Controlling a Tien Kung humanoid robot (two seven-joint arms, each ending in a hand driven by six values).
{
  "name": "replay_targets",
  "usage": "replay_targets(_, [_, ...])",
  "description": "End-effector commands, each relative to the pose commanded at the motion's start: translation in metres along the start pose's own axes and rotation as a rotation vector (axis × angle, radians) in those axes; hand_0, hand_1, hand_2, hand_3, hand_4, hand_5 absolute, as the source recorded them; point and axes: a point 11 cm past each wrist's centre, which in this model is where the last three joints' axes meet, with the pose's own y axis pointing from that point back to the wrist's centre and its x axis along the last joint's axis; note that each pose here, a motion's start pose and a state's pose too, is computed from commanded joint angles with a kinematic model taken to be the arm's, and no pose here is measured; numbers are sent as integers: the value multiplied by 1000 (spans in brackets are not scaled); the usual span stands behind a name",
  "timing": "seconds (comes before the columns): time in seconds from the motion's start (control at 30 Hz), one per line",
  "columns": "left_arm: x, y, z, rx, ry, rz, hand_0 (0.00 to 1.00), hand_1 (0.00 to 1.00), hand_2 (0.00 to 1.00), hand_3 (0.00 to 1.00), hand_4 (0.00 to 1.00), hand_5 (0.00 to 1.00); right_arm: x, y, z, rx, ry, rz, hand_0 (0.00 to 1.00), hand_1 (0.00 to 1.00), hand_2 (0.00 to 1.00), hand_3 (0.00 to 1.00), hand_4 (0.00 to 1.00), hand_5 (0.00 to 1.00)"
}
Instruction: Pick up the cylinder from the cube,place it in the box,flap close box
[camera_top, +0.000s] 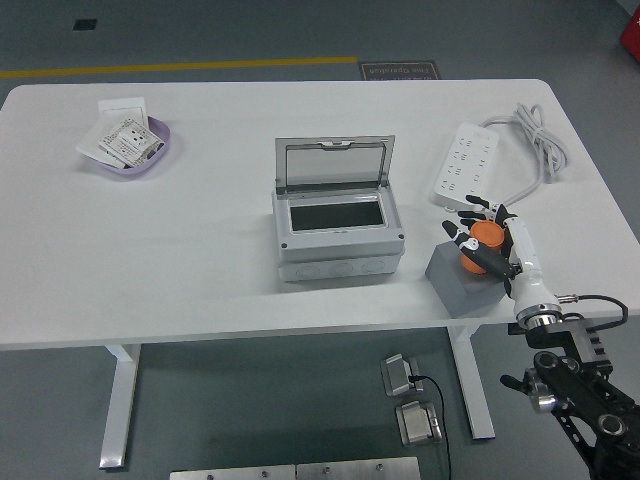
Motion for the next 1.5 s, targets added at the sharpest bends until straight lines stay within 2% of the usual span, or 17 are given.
replay_targets(0.07, [0,0,0,0,0,0,625,645,602,618,645,172,0,0,0,-1,0,1,703,667,625,769,813,158])
replay_targets(0.1, [0,0,0,0,0,0,624,645,602,618,643,168,1,0,0,-2,-1,3,685,660,613,765,698,69])
replay_targets(0.27, [1,0,0,0,2,1,624,645,602,618,643,168,2,0,1,-7,-12,11,685,660,613,765,698,69])
replay_targets(0.3, [1,0,0,-1,2,1,625,645,602,618,644,167,2,0,1,-7,-14,11,697,650,595,755,502,2])
replay_targets(0.47, [0,0,2,-4,3,0,625,645,602,618,644,167,2,0,1,-8,-24,11,697,650,595,755,502,2])
replay_targets(0.5, [0,0,2,-5,3,0,623,646,602,618,644,163,1,0,1,-9,-26,10,733,621,576,703,172,2])
replay_targets(0.67, [0,0,2,-5,6,0,623,646,602,618,644,163,-1,0,1,-14,-45,3,733,621,576,703,172,2])
replay_targets(0.7, [0,0,2,-5,6,0,623,646,602,618,646,159,-1,0,1,-13,-49,3,742,609,560,647,146,2])
replay_targets(0.87, [1,0,2,-5,8,0,623,646,602,618,646,159,-2,0,-1,-13,-64,5,742,609,560,647,146,2])
replay_targets(0.9, [1,0,2,-5,9,0,622,646,602,619,648,157,-2,0,-1,-12,-66,6,724,595,533,573,93,2])
replay_targets(1.07, [0,0,2,-4,8,-1,622,646,602,619,648,157,-3,-2,-6,-3,-67,5,724,595,533,573,93,2])
replay_targets(1.1, [0,0,2,-4,7,-1,622,646,602,620,650,155,-2,-2,-7,1,-66,6,615,531,491,460,47,2])
replay_targets(1.3, [-1,0,2,-5,6,-2,622,646,602,620,650,155,0,-5,-16,25,-59,16,615,531,491,460,47,2])
replay_targets(1.33, [-1,0,2,-4,5,-2,621,647,603,621,652,156,1,-6,-17,30,-58,19,502,463,446,374,2,2])
replay_targets(1.5, [-1,0,2,-3,4,-3,621,647,603,621,652,156,4,-9,-24,50,-54,29,502,463,446,374,2,2])
